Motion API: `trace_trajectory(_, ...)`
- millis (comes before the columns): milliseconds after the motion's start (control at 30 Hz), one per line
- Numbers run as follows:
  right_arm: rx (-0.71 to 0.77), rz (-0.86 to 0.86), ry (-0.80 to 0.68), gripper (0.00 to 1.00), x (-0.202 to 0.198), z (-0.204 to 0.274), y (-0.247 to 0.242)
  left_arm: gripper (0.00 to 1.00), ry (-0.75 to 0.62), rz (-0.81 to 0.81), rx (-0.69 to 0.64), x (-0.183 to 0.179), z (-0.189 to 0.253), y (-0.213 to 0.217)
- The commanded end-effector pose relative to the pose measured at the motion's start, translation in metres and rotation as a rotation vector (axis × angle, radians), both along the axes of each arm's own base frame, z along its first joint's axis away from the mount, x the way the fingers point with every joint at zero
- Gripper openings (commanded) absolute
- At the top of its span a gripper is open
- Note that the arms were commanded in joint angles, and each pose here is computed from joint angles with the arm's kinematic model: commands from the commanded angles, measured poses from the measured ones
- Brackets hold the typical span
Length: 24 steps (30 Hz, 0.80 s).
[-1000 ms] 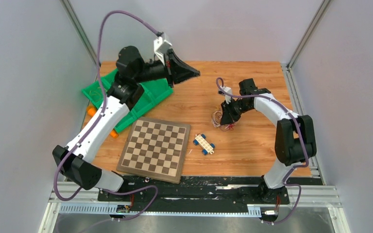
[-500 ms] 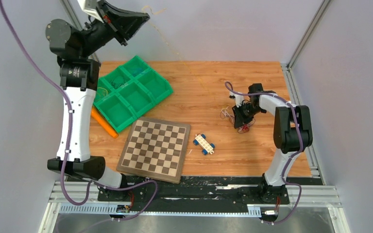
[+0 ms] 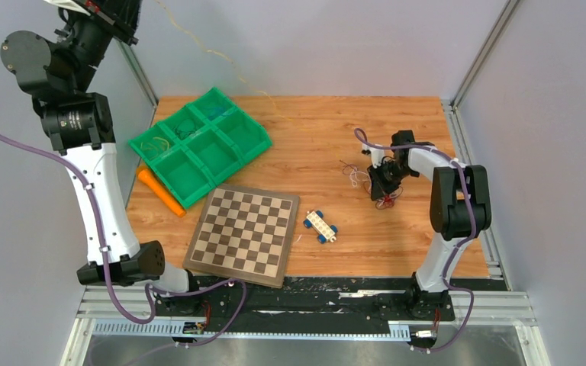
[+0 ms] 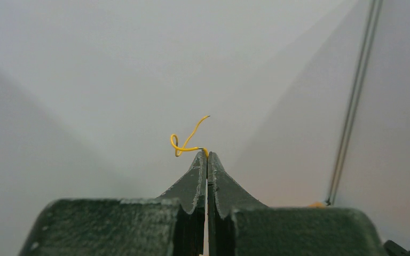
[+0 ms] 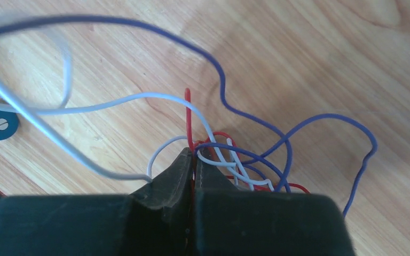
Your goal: Untangle the cables
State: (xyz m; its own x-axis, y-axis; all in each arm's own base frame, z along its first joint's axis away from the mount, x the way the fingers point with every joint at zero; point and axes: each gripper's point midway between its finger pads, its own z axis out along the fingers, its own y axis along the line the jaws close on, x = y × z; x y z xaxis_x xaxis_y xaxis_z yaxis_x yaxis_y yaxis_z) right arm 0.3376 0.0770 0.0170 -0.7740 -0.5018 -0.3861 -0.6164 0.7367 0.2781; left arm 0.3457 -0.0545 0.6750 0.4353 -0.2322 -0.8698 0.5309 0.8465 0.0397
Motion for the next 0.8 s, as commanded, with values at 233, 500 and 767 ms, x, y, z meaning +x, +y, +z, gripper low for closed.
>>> trace_trajectory(233,-0.159,-0.041,0.01,0.0,0.003,-0.02,-0.043,0.0,-0.01,0.372,-0.03,0.008,0.002,0.093)
trace_trajectory(500,-0.126,-0.084,0.003,0.0,0.007,-0.01,-0.056,0.0,0.029,0.454,0.01,0.017,-0.012,0.125)
trace_trajectory(767,-0.082,-0.086,0.012,0.0,0.008,-0.006,-0.048,0.0,0.118,0.52,-0.02,0.043,-0.066,0.168)
